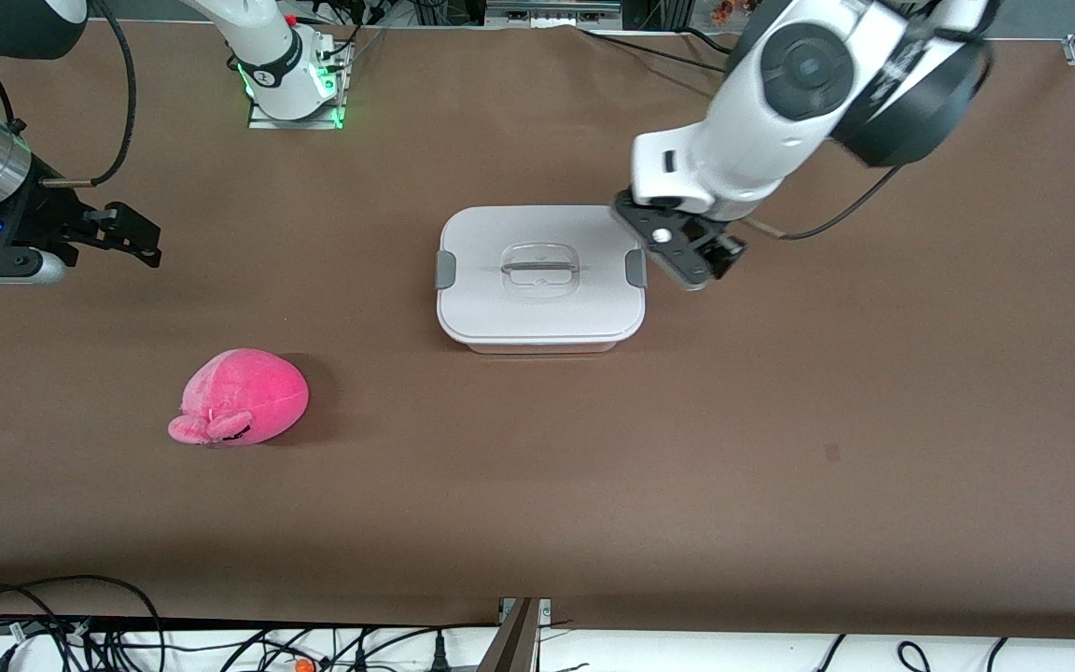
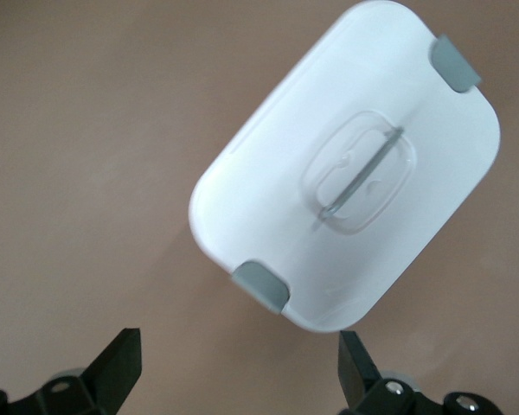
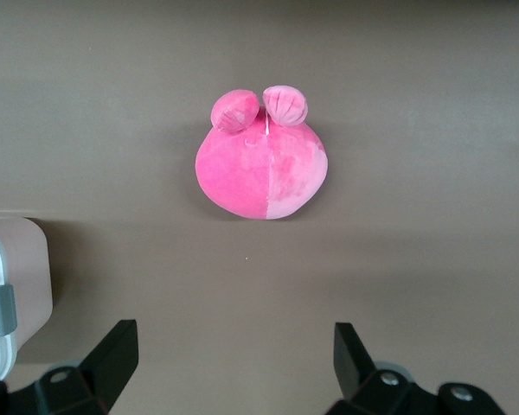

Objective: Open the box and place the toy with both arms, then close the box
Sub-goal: 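Grasp the lid handle with the left gripper while the right gripper reaches the plush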

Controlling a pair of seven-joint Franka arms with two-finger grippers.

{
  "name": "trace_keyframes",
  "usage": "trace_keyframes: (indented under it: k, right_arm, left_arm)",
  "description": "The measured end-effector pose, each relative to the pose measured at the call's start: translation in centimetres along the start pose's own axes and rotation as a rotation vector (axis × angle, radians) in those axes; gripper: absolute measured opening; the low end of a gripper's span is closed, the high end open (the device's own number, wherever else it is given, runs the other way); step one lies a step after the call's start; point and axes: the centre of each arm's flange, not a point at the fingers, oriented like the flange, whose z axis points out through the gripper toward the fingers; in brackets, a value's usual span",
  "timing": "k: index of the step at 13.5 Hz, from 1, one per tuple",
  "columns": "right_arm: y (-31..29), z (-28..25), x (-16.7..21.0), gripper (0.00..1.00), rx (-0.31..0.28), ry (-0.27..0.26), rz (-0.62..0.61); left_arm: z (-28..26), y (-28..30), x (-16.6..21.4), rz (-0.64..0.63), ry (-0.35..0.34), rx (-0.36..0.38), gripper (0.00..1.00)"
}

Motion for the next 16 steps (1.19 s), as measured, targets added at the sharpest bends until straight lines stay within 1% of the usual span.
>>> trace_keyframes:
  k: [1, 2, 4, 6, 7, 9, 11, 12, 14, 16]
  right_arm:
    - [0.0, 0.0, 0.0, 1.0, 0.0, 0.0, 0.0]
    - [0.0, 0.0, 0.0, 1.0, 0.0, -0.001, 0.0]
    - [0.0, 0.0, 0.0, 1.0, 0.0, -0.001, 0.0]
    - [0.0, 0.1, 0.0, 1.0, 0.0, -0.001, 0.0]
    - [0.0, 0.1, 0.0, 1.0, 0.0, -0.001, 0.0]
    - [0.0, 0.1, 0.0, 1.0, 0.0, -0.002, 0.0]
    - [0.0, 0.1, 0.0, 1.0, 0.0, -0.002, 0.0]
    - [0.0, 0.1, 0.0, 1.0, 0.0, -0.002, 0.0]
    - [0.0, 0.2, 0.1, 1.0, -0.001, -0.003, 0.0]
    - [-0.1, 0.5, 0.2, 1.0, -0.002, -0.008, 0.0]
  left_arm:
    - [2.3, 0.7, 1.2, 0.071, -0.01, -0.014, 1.0]
    - [4.3, 1.2, 2.5, 0.133, -0.003, -0.022, 1.0]
    - [7.4, 1.3, 4.6, 0.256, 0.052, -0.021, 1.0]
    - [9.3, 1.5, 6.0, 0.377, 0.095, -0.011, 1.0]
    - [10.4, 2.0, 6.6, 0.428, 0.107, -0.009, 1.0]
    - [12.6, 3.5, 7.5, 0.488, 0.106, -0.017, 1.0]
    - [14.4, 4.7, 8.1, 0.517, 0.099, -0.026, 0.81]
    - [14.9, 4.9, 8.1, 0.528, 0.095, -0.029, 0.73]
    - [15.1, 5.6, 8.2, 0.546, 0.087, -0.034, 0.72]
    - [14.5, 6.2, 7.8, 0.575, 0.062, -0.041, 0.72]
